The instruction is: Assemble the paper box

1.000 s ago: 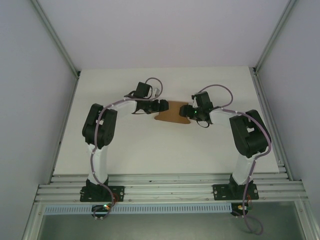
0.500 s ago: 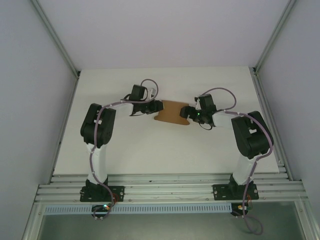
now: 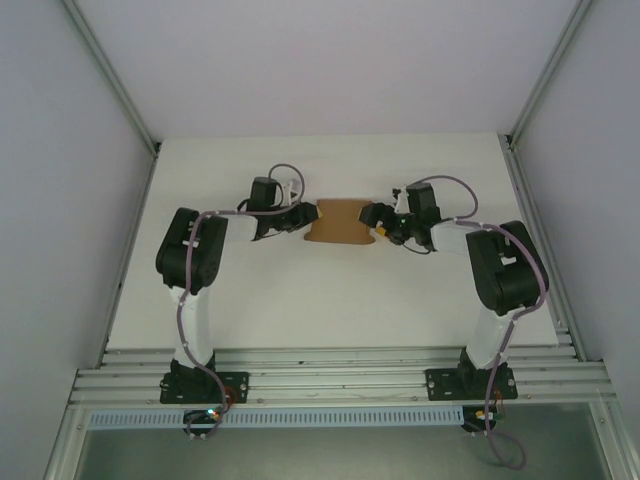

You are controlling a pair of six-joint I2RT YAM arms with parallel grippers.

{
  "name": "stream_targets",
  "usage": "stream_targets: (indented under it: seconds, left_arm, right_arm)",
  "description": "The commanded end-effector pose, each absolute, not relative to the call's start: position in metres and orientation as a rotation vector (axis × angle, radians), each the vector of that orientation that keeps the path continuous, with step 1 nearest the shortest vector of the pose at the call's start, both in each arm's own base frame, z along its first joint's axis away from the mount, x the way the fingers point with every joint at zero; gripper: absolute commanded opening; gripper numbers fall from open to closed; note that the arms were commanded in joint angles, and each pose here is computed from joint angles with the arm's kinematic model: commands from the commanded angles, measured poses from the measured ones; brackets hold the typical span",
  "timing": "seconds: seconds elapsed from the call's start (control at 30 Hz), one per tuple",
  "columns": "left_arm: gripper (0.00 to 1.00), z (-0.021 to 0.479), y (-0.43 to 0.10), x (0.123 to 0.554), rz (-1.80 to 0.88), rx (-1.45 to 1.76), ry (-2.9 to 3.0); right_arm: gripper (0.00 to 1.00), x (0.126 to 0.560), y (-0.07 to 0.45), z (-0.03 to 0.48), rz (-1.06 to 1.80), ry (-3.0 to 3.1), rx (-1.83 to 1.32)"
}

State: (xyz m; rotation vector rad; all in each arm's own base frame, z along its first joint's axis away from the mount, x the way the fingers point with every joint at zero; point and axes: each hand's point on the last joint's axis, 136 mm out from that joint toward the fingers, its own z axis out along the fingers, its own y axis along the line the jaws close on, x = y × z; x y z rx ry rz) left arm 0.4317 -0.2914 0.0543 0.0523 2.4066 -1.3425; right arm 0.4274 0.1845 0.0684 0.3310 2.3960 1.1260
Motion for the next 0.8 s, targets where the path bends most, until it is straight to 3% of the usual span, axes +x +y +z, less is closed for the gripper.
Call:
stream_targets:
  seconds: [0.0, 0.2, 0.3, 0.37, 0.47, 0.77]
  left_arm:
    - [0.24, 0.029, -0.277, 0.424, -1.354, -0.051, 2.476]
    - [0.24, 0.029, -0.272, 0.425, -1.342, -0.065, 2.462]
    - [0.24, 0.029, -0.271, 0.425, -1.319, -0.046, 2.473]
    - [0.25, 0.031, -0.272, 0.426, -1.320, -0.036, 2.469]
    - [0.25, 0.031, -0.273, 0.427, -1.315, -0.023, 2.470]
    - [0.34, 0.058, -0.284, 0.430, -1.314, 0.081, 2.422]
  right_arm:
    - [0.80, 0.438, 0.198, 0.077, 1.277, 2.354, 0.313]
    - [0.80, 0.450, 0.198, 0.071, 1.319, 2.349, 0.326]
    - [0.70, 0.455, 0.209, 0.076, 1.417, 2.305, 0.304]
    - [0.57, 0.458, 0.213, 0.082, 1.473, 2.270, 0.301]
    - [0.46, 0.458, 0.215, 0.090, 1.493, 2.252, 0.281]
    - [0.30, 0.453, 0.212, 0.099, 1.436, 2.283, 0.260]
